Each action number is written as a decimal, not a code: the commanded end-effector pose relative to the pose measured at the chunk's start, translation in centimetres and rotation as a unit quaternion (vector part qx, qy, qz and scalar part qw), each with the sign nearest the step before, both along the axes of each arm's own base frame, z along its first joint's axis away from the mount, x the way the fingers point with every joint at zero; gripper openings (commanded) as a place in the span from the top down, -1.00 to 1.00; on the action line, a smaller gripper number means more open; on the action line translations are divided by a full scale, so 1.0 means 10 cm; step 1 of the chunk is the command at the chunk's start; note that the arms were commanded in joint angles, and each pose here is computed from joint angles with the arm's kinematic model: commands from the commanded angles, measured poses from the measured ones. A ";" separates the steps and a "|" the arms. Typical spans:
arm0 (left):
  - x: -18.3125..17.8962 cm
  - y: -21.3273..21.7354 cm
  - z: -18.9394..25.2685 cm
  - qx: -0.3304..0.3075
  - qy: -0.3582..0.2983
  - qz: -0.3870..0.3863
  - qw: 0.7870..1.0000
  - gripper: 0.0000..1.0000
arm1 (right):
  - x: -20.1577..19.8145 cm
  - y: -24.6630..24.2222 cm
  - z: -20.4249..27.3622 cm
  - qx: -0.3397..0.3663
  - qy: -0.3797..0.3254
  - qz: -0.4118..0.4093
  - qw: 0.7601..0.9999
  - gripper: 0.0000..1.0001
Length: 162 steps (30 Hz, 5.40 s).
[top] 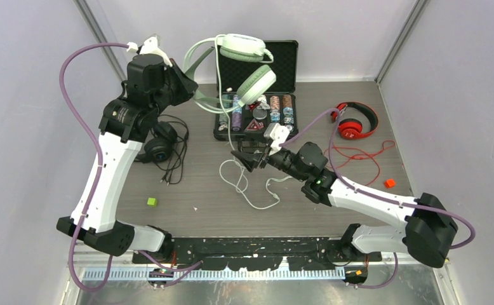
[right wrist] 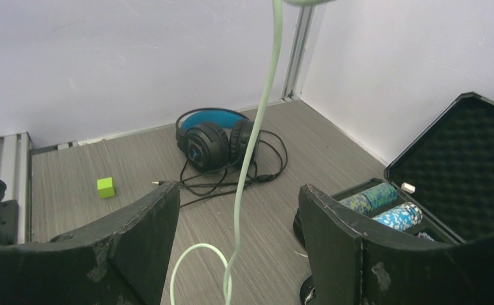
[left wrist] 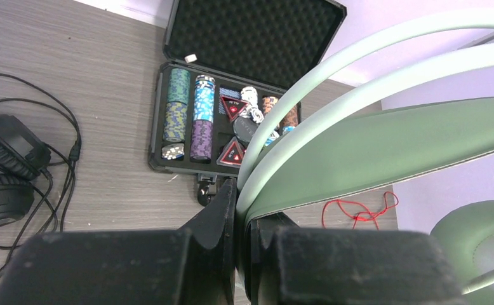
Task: Wrap the headphones
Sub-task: Wrap the headphones cable around the headphones.
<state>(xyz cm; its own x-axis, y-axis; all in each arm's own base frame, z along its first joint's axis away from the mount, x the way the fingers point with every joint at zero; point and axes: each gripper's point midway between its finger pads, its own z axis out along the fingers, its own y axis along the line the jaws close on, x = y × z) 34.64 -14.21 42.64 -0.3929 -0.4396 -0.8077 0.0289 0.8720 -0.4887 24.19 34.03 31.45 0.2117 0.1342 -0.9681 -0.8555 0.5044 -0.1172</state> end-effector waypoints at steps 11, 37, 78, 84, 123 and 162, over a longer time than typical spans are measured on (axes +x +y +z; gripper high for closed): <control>-0.20 -0.07 0.56 -0.071 -0.067 -0.026 0.995 1.00 | 0.38 0.40 0.01 0.019 -0.020 0.008 1.000 -0.46; 0.04 0.34 0.64 -0.015 -0.071 0.027 0.997 1.00 | 0.29 -0.17 -0.46 0.004 0.055 -0.016 0.998 0.99; -0.90 -0.88 0.39 -0.161 -0.045 -0.407 0.898 1.00 | 1.16 -0.80 -0.51 0.145 0.125 -0.082 0.978 0.96; -1.03 -0.84 0.23 -0.107 -0.048 -0.439 0.891 1.00 | 1.27 -0.93 -0.41 0.161 0.126 -0.109 0.973 0.95; -0.24 -0.17 -1.39 0.550 -0.110 -0.402 0.723 1.00 | -0.28 -0.87 0.41 0.084 0.556 0.146 0.814 0.95; -0.42 -0.21 -1.53 0.495 -0.041 -0.429 0.754 1.00 | -0.35 -0.23 -0.54 -0.033 0.600 0.062 0.797 0.84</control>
